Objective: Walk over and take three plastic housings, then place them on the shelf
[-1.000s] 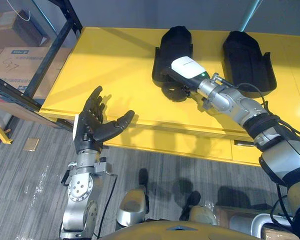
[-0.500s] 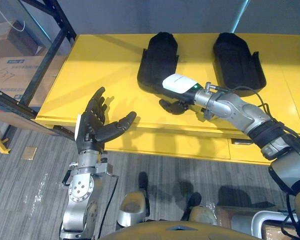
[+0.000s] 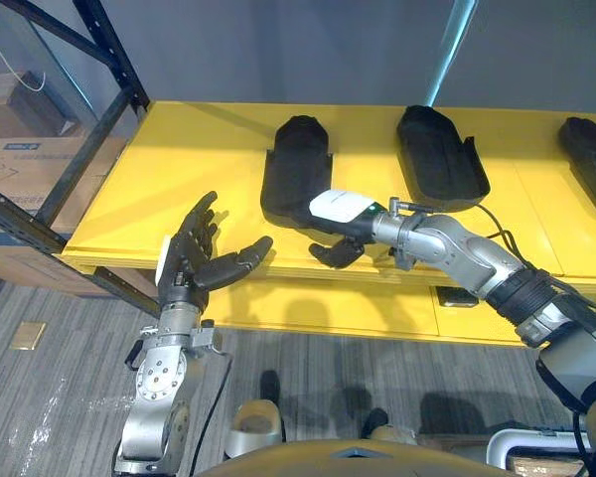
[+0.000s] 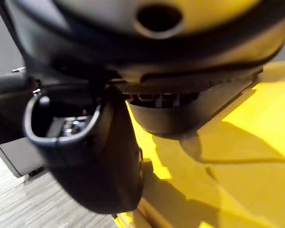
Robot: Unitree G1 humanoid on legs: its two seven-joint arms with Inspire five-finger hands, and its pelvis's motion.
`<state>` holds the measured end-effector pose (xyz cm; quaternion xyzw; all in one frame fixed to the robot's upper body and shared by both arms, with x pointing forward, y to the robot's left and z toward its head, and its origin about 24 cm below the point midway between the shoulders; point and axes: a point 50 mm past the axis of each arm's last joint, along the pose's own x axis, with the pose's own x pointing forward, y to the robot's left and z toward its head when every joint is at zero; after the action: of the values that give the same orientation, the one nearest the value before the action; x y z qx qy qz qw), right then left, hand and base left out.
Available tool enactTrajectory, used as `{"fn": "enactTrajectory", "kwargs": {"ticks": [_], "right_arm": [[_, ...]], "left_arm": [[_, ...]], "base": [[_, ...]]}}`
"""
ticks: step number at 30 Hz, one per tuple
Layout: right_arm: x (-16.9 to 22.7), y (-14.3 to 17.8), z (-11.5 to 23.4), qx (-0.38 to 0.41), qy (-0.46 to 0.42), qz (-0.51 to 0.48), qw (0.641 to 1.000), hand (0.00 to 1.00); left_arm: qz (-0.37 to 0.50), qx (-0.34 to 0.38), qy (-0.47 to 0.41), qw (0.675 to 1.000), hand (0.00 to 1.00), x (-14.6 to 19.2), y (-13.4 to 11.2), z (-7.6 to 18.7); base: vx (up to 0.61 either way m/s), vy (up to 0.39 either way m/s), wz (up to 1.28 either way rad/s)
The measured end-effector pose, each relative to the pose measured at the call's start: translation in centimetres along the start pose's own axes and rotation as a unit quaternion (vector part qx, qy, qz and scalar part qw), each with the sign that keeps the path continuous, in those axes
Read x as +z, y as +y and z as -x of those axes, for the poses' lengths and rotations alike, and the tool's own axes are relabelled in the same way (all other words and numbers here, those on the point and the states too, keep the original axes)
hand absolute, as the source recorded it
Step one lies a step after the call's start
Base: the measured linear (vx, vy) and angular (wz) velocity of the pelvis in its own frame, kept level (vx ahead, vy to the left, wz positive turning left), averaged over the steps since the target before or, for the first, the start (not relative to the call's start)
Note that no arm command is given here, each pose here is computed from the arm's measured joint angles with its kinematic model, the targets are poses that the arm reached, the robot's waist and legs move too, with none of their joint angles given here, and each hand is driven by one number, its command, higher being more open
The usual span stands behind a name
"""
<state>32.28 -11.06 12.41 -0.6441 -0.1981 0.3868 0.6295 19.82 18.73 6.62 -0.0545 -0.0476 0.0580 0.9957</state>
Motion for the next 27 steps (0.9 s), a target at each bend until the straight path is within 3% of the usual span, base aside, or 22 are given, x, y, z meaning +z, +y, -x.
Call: {"fn": "enactTrajectory", "kwargs": {"ticks": [5, 13, 27], "right_arm": [[-0.2, -0.8, 0.6, -0.115, 0.002, 0.025, 0.993, 1.0], [-1.7, -5.9, 3.0, -0.308, 0.039, 0.068, 0.948, 1.0], [1.0, -4.7, 2.0, -0.297, -0.041, -0.049, 0.953, 1.0]], "left_arm": [[0.0, -0.003, 0.002, 1.0, 1.0, -0.1, 0.0, 0.0], [0.0, -0.012, 0.018, 1.0, 1.0, -0.8, -0.1, 0.1], [0.004, -0.034, 0.022, 0.999, 1.0, -1.0, -0.7, 0.2]], "base": [[0.0, 0.0, 0.0], [0.0, 0.0, 0.0], [0.0, 0.0, 0.0]]}}
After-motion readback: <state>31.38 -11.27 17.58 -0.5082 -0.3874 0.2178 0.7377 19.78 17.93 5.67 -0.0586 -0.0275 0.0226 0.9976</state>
